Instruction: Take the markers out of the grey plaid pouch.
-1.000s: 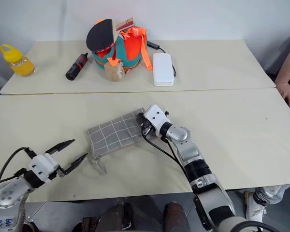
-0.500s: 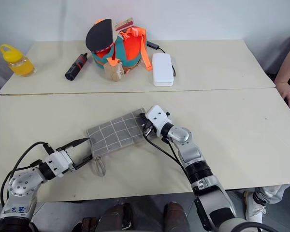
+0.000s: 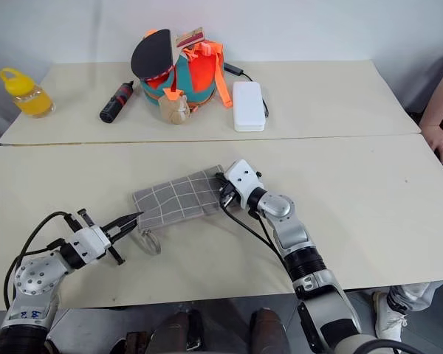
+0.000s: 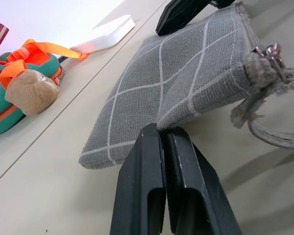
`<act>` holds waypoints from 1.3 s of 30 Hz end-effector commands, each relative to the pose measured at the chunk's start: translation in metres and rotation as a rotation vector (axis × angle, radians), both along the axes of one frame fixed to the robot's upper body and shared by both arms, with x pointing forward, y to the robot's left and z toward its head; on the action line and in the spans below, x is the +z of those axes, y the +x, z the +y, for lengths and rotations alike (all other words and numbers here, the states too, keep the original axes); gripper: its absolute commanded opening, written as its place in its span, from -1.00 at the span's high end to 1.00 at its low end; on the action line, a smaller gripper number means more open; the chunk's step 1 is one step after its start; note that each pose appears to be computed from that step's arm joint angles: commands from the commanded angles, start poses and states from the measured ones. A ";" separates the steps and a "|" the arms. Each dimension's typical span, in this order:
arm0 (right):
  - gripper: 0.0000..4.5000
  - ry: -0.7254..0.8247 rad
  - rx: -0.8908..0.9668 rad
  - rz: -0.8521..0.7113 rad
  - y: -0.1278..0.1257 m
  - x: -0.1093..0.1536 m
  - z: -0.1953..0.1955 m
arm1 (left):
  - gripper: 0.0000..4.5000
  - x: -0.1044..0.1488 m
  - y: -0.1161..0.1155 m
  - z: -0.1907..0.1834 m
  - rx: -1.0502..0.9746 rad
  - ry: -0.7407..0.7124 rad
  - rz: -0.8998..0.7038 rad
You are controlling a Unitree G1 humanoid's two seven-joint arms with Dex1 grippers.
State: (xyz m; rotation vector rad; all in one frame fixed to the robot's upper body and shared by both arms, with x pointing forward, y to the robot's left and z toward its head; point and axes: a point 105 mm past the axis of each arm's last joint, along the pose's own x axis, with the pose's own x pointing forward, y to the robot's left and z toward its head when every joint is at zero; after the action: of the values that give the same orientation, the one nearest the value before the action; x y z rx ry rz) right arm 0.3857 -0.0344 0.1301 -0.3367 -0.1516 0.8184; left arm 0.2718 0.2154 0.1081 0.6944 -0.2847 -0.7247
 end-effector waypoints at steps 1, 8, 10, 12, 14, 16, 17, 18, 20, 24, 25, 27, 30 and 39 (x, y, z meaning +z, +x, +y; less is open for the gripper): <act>1.00 0.010 0.028 -0.029 -0.006 0.008 0.001 | 0.99 -0.008 -0.007 -0.008 -0.034 -0.006 0.034; 0.32 0.214 0.264 0.035 -0.038 0.049 0.004 | 1.00 -0.006 0.001 -0.020 -0.001 -0.019 -0.004; 0.02 0.231 0.364 0.066 -0.057 0.059 0.004 | 1.00 -0.006 0.005 -0.022 0.022 -0.047 0.003; -0.22 0.238 0.456 0.121 -0.076 0.065 0.000 | 1.00 -0.004 0.008 -0.026 0.033 -0.056 -0.004; -0.22 0.245 0.501 0.176 -0.087 0.067 -0.005 | 1.00 -0.001 0.012 -0.030 0.037 -0.054 -0.011; -0.22 0.190 0.542 0.229 -0.099 0.060 -0.011 | 1.00 -0.002 0.016 -0.036 0.041 -0.034 -0.015; -0.22 0.156 0.569 0.255 -0.107 0.056 -0.012 | 1.00 -0.003 0.018 -0.040 0.040 -0.022 -0.019; -0.22 0.122 0.597 0.295 -0.115 0.050 -0.015 | 1.00 -0.002 0.020 -0.044 0.039 -0.020 -0.021; -0.22 0.079 0.611 0.352 -0.123 0.037 -0.018 | 1.00 0.000 0.025 -0.051 0.048 -0.041 -0.013; -0.22 0.015 0.523 0.391 -0.113 0.006 -0.017 | 1.00 0.004 0.032 -0.069 0.030 -0.061 -0.008; -0.22 0.007 0.496 0.379 -0.108 0.001 -0.016 | 1.00 0.005 0.033 -0.072 0.026 -0.067 -0.004; -0.22 0.061 0.444 0.404 -0.099 -0.005 -0.008 | 1.00 0.005 0.035 -0.080 0.018 -0.060 -0.001; -0.22 0.117 0.457 0.414 -0.098 -0.003 0.006 | 1.00 0.005 0.036 -0.089 0.015 -0.052 -0.002; -0.22 0.185 0.414 0.453 -0.084 0.005 0.012 | 1.00 0.012 0.042 -0.104 0.030 -0.051 -0.020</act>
State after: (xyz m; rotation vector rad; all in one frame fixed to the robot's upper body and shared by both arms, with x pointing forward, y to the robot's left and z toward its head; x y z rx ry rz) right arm 0.3018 -0.0257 0.1273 0.0430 0.1611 1.2491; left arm 0.3181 0.1212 0.1171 0.6426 -0.2859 -0.6562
